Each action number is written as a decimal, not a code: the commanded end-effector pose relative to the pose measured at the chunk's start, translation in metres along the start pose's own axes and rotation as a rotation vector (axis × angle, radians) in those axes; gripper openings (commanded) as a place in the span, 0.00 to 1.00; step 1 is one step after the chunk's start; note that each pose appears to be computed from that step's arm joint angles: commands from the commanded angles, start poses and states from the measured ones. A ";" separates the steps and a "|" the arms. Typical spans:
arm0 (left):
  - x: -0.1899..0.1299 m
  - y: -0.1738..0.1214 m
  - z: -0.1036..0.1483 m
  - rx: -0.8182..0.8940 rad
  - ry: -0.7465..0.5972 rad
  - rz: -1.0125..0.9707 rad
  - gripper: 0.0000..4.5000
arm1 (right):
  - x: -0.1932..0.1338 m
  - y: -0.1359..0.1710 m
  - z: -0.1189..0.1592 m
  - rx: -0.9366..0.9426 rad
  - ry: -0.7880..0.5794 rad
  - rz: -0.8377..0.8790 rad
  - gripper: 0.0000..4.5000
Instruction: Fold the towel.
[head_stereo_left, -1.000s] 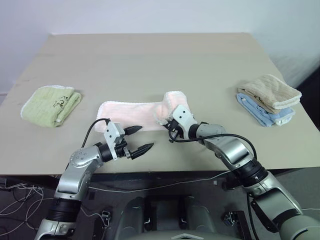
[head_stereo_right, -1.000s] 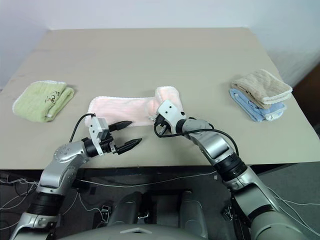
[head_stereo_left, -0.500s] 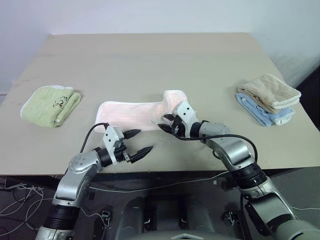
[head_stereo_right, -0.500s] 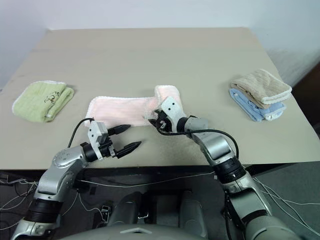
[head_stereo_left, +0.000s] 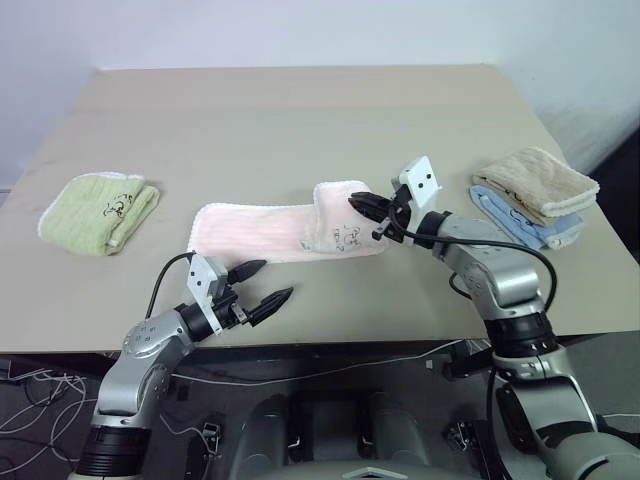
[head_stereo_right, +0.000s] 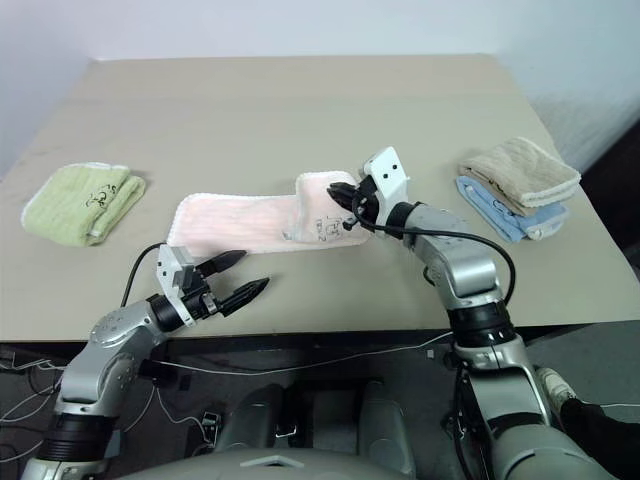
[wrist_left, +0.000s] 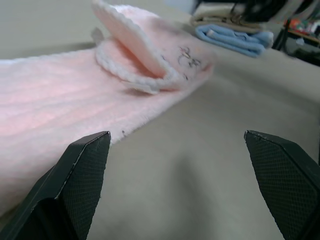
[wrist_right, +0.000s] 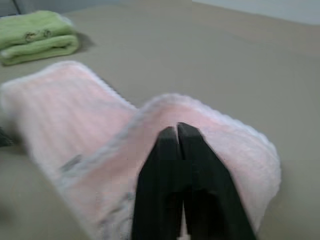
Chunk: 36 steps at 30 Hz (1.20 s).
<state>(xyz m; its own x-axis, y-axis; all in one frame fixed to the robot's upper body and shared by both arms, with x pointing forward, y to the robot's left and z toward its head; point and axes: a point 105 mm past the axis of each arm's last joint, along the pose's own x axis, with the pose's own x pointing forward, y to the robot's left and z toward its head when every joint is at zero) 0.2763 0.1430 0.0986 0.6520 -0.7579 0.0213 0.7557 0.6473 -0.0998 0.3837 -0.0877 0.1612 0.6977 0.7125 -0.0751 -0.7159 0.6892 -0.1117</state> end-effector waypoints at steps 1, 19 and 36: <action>-0.001 -0.002 0.015 0.009 -0.059 0.028 1.00 | 0.020 0.000 -0.012 -0.051 0.015 0.006 0.01; -0.012 0.000 0.019 -0.112 -0.082 0.300 1.00 | 0.035 0.016 -0.057 -0.092 0.100 0.089 0.01; -0.025 0.019 0.025 -0.663 -0.321 0.726 1.00 | 0.014 -0.007 0.037 -0.190 -0.157 0.137 0.01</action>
<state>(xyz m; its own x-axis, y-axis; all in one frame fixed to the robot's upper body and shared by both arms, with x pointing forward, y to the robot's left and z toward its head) 0.2794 0.1666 0.1096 0.9879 -0.1541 0.0158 0.1240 0.7256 -0.6768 0.3992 -0.0785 0.1446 0.6059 0.7907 -0.0876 -0.7868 0.5794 -0.2128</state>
